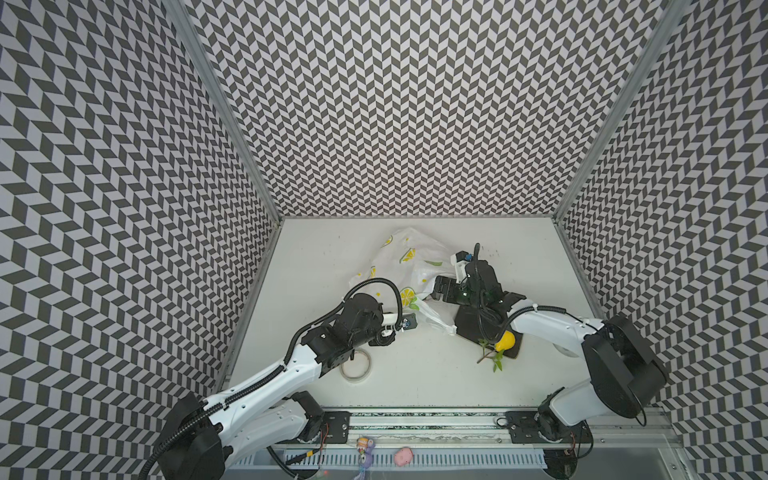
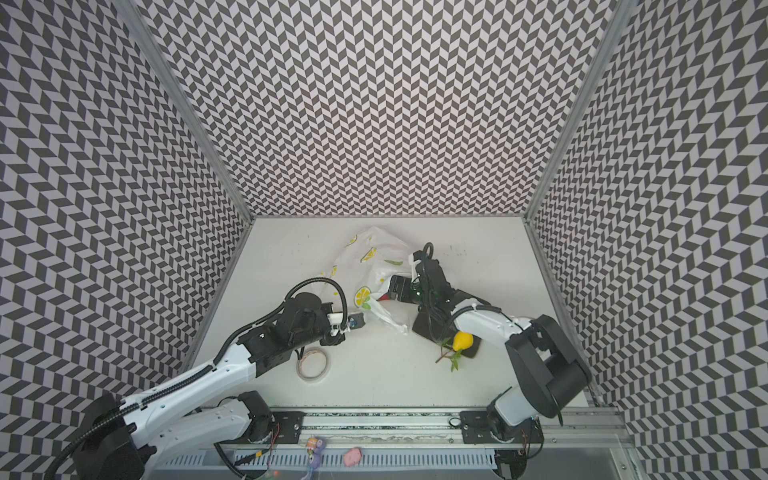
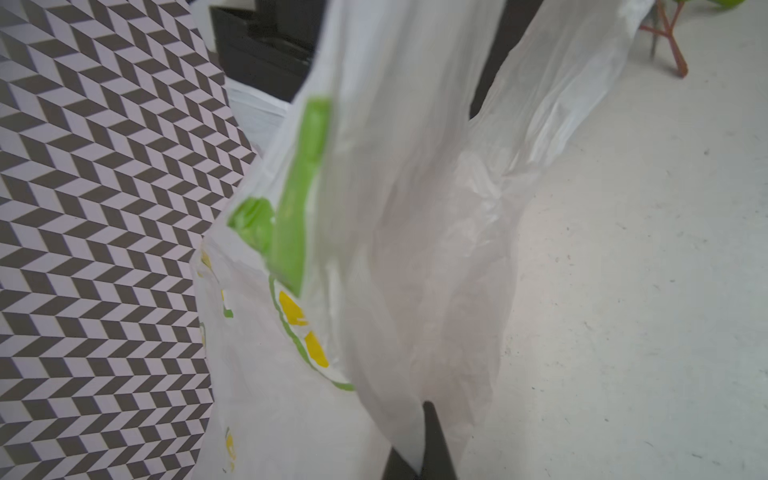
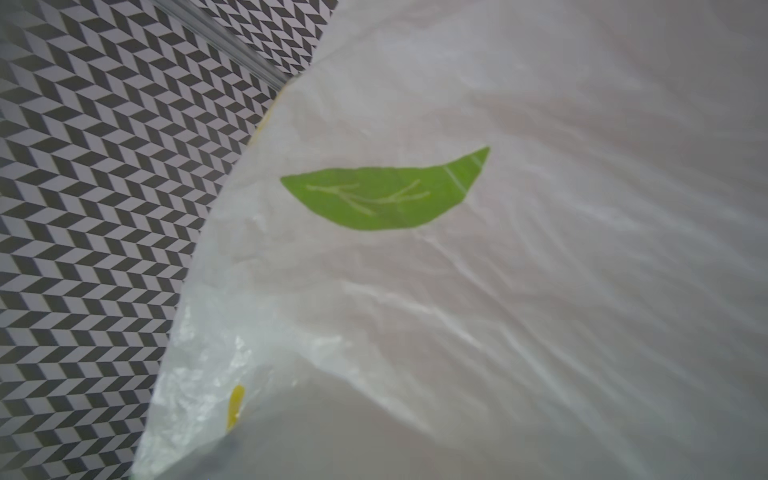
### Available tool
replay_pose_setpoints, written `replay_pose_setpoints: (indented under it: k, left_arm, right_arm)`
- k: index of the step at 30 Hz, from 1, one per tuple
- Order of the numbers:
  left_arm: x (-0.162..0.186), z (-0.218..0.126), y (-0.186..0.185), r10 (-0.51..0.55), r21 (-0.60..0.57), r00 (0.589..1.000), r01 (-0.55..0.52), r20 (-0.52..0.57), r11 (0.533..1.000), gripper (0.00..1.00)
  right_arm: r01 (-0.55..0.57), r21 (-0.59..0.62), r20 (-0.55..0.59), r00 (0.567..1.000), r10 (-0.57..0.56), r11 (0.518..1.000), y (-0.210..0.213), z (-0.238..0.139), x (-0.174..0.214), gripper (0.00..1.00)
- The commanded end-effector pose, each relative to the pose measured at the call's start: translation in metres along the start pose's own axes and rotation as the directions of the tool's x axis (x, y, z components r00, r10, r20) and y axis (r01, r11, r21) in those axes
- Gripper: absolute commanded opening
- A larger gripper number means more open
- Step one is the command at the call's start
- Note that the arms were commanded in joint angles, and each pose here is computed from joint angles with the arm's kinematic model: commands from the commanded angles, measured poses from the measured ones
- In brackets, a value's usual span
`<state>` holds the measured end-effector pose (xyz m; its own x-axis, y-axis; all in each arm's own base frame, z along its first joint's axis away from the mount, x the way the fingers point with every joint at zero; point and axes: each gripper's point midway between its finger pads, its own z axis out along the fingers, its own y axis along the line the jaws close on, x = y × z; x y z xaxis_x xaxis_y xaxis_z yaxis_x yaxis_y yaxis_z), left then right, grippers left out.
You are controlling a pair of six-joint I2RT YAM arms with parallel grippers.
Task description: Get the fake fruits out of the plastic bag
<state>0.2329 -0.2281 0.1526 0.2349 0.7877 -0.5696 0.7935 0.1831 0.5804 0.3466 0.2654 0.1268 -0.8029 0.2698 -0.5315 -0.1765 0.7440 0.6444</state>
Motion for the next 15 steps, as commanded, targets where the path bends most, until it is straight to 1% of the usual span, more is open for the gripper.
replay_pose_setpoints:
  k: [1,4,7,15]
  left_arm:
    - [0.005,0.0,-0.018,0.059,0.072,0.998,-0.059,0.007,0.996,0.0]
    - [0.007,0.0,-0.021,0.071,0.081,0.997,-0.071,0.007,0.994,0.0]
    - [0.009,0.0,-0.024,0.079,0.085,0.997,-0.079,0.003,0.993,0.0]
    - [0.015,0.0,-0.029,0.098,0.097,0.995,-0.096,-0.01,0.991,0.0]
  right_arm:
    - [0.004,0.088,0.052,0.999,-0.008,0.996,-0.013,0.009,-0.014,0.89]
    - [0.015,0.142,0.075,0.997,-0.026,0.99,-0.02,0.017,-0.024,0.88]
    - [0.04,0.167,0.084,0.995,-0.054,0.985,-0.023,0.026,-0.03,0.86]
    - [0.096,0.237,0.034,0.994,-0.107,0.967,-0.041,0.053,-0.027,0.77]
